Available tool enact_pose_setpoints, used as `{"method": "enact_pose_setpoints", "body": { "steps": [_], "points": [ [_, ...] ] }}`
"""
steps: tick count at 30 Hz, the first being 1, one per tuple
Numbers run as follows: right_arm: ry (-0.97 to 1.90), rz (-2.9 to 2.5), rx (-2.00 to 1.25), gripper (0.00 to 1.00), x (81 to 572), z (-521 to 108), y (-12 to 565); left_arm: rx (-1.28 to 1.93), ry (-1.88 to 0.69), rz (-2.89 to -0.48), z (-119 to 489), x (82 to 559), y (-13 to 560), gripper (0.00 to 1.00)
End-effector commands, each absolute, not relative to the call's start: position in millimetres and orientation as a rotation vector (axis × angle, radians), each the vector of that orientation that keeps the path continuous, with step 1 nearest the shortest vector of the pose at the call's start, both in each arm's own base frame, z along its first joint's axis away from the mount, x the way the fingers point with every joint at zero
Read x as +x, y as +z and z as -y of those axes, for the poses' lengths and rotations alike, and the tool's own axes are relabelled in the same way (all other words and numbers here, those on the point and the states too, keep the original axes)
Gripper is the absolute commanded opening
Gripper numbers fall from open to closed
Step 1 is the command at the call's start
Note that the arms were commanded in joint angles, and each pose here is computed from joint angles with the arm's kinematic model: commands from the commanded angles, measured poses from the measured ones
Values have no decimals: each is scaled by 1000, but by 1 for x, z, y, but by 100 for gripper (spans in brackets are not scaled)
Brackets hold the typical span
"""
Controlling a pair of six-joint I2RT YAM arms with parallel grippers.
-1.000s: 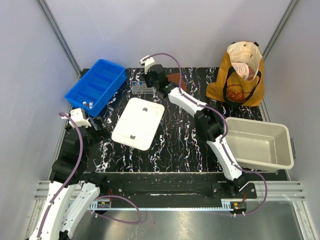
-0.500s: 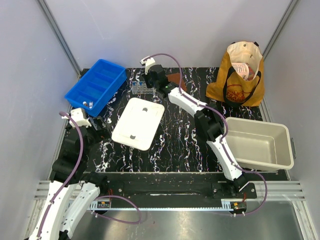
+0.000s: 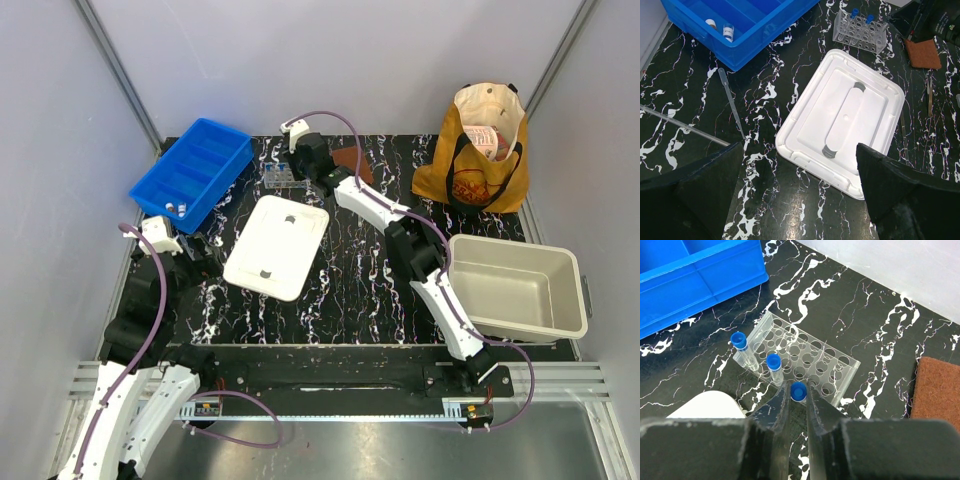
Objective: Organize the chemistry lab equipment
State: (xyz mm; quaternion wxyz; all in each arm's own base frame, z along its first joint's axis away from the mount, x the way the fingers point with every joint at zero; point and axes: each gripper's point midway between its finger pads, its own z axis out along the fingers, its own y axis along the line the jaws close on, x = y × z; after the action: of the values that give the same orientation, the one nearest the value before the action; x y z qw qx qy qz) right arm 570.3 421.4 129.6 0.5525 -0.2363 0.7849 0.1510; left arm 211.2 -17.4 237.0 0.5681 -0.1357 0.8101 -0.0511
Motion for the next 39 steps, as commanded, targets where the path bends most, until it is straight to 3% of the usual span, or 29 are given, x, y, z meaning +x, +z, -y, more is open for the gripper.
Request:
{"method": "enact_pose_setpoints", "body": {
  "steps": [1,28,33,36,39],
  "points": [
    [354,-1830,-536,19,579,-420,142,-338,-125,-1850,16,215,253,99],
    [379,-1874,-553,24,585,-424,120,-340,-119,-1858,16,216,251,99],
    [382,-1867,-549,39,585,-424,126,-341,-118,-1854,15,216,252,99],
    [390,-1852,-533,55,586,-423,141,-340,-118,-1857,16,216,251,99],
    [400,-1823,-524,61,584,-422,165,-340,-118,-1859,16,216,251,99]
  ]
}}
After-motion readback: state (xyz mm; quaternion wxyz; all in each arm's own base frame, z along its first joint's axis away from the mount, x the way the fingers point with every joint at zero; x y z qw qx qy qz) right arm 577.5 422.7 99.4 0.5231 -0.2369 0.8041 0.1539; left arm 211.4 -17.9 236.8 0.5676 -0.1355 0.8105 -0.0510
